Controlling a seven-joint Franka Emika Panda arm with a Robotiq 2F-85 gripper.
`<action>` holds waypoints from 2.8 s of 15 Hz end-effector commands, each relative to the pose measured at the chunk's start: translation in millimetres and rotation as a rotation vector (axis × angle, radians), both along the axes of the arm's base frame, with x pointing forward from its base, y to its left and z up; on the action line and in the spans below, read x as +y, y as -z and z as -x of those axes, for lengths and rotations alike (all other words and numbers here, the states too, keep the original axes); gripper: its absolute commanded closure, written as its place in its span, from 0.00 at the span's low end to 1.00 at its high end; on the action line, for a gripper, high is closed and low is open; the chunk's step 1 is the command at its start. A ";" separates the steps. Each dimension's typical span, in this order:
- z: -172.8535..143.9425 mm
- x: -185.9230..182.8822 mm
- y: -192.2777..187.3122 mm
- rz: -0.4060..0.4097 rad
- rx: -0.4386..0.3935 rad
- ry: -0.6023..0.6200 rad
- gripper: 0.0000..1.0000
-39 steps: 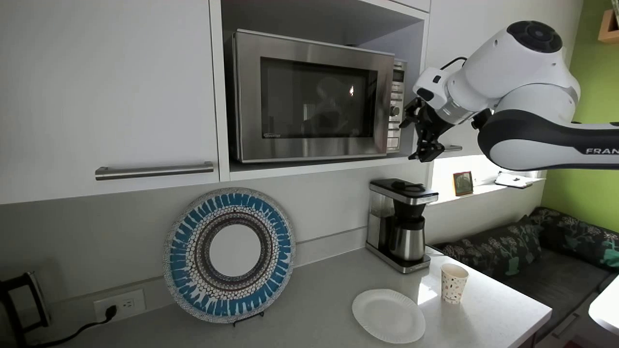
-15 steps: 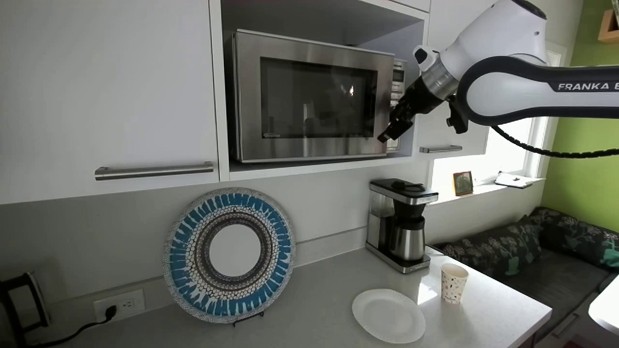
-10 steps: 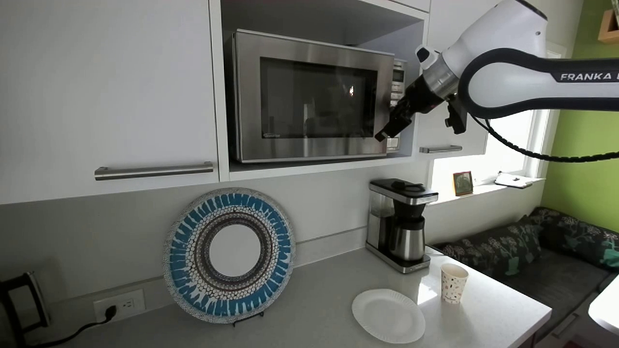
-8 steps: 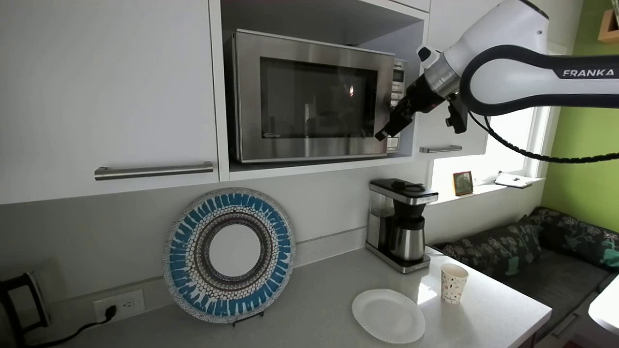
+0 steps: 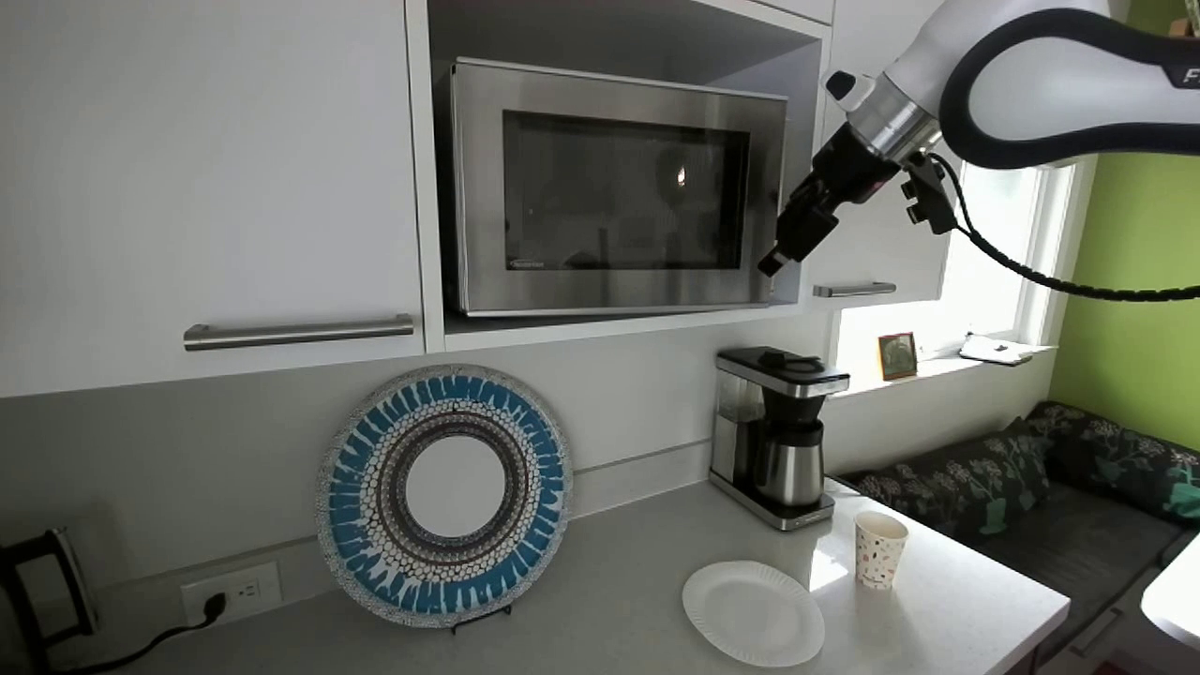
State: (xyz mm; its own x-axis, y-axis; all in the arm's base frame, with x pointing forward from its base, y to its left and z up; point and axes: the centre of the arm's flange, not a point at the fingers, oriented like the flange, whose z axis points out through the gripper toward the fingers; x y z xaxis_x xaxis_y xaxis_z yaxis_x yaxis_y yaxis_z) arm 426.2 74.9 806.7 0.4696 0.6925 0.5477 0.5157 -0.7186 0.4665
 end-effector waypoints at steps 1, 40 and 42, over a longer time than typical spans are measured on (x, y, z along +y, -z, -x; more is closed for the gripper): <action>21.5 17.0 -9.1 0.015 0.080 -0.089 0.00; 34.2 -26.2 -52.3 -0.092 0.100 -0.274 0.00; 33.2 -26.7 -53.2 -0.087 0.098 -0.273 0.00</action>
